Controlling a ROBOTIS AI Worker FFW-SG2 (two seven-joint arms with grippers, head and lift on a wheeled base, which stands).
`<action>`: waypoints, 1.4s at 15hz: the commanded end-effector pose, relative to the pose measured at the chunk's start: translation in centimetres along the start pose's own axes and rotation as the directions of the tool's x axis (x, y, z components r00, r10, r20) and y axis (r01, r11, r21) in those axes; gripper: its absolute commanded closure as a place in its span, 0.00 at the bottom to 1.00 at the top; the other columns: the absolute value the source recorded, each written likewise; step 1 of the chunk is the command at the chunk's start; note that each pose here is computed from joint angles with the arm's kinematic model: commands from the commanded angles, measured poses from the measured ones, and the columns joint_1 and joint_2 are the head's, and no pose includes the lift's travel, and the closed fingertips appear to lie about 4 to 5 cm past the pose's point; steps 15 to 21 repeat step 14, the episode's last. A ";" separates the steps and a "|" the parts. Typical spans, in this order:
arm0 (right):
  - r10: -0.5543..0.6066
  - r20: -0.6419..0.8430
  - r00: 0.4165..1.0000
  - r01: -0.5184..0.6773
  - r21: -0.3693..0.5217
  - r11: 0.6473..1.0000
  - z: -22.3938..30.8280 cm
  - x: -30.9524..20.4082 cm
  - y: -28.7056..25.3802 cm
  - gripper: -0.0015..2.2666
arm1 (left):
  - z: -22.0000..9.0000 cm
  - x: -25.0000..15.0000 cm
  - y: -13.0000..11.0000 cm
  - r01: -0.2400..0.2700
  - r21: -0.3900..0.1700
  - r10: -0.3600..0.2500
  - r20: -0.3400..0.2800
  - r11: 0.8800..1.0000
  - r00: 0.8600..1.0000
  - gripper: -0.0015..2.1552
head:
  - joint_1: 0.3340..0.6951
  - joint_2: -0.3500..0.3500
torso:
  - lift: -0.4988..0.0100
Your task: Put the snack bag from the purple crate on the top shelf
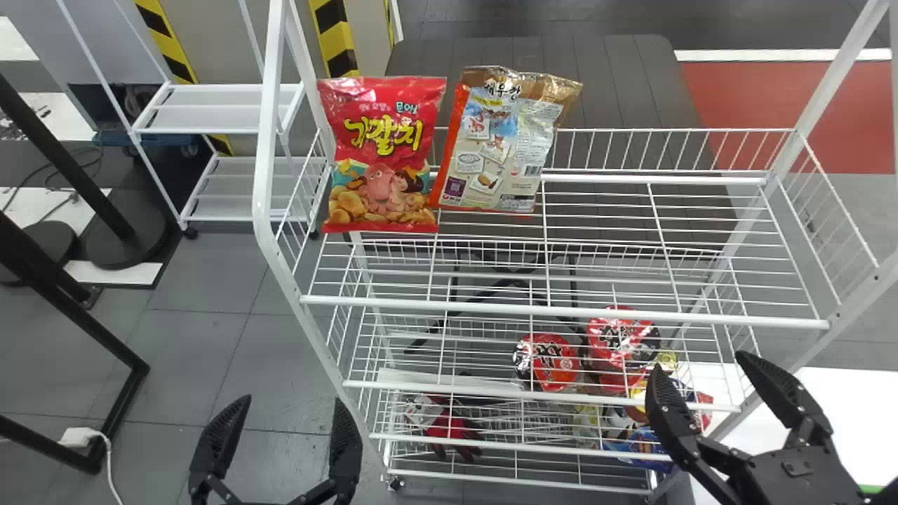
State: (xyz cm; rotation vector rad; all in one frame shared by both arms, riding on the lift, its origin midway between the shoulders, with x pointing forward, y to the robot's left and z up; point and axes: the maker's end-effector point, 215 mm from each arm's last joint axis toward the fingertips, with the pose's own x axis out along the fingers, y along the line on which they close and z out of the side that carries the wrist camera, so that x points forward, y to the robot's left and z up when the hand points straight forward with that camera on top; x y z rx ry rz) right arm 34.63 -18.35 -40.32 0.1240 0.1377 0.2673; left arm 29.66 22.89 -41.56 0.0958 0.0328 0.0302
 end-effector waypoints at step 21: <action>-0.016 -0.003 1.000 0.016 -0.006 1.000 -1.0 -0.4 -0.4 0.06 | 1.8 0.0 0.3 -0.041 -0.038 0.042 0.045 0.998 0.998 0.05 | 1.00 0.61 | 0.98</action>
